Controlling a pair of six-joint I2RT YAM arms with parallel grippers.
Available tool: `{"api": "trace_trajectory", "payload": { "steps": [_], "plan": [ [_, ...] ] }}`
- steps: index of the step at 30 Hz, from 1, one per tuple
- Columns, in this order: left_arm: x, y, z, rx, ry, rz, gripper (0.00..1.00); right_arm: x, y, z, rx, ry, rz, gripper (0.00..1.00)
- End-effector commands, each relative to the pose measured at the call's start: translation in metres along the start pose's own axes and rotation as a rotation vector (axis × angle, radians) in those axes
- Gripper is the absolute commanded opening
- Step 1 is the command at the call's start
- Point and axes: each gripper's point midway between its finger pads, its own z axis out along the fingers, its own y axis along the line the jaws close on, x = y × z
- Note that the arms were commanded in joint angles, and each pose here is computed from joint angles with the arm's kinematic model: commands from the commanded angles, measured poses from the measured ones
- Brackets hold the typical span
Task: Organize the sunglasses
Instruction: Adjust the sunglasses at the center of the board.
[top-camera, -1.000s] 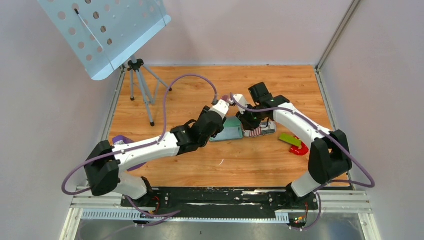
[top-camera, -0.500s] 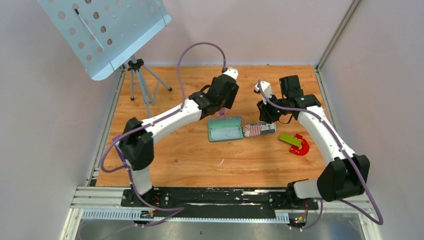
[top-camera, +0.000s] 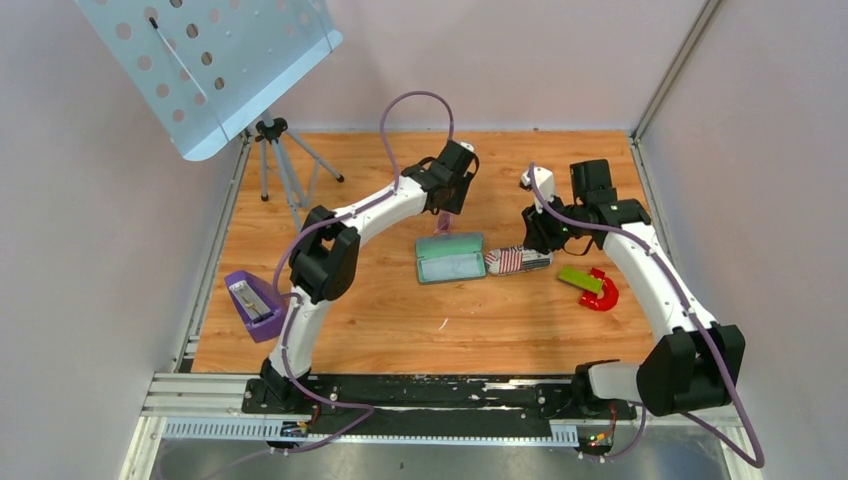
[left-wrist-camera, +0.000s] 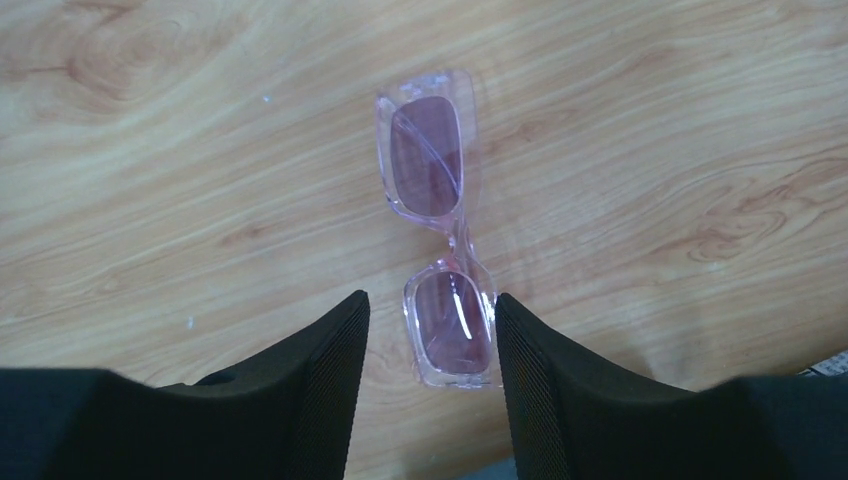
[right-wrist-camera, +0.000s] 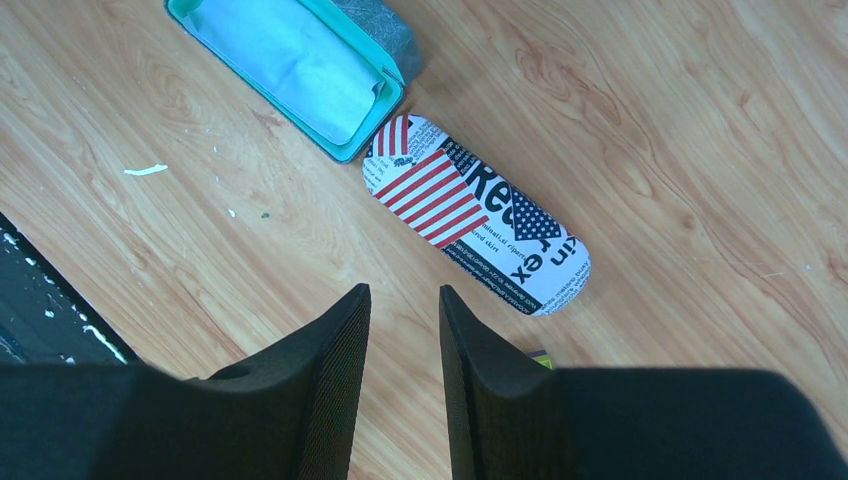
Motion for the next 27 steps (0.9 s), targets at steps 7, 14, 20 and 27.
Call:
{"api": "trace_trajectory", "payload": {
  "steps": [7, 14, 20, 27],
  "plan": [
    [0.025, -0.016, 0.03, 0.066, 0.076, -0.025, 0.48, 0.004, -0.001, 0.003, -0.029, -0.014, 0.071, 0.36],
    [0.027, -0.015, 0.041, 0.077, 0.073, -0.046, 0.43, 0.01, 0.001, 0.004, -0.037, -0.006, 0.08, 0.37],
    [0.022, -0.013, 0.052, 0.074, 0.053, -0.06, 0.4, 0.014, 0.003, 0.006, -0.042, -0.002, 0.09, 0.36],
    [0.011, -0.012, 0.056, 0.074, 0.027, -0.07, 0.47, 0.02, 0.006, 0.007, -0.055, 0.003, 0.096, 0.36]
  ]
}}
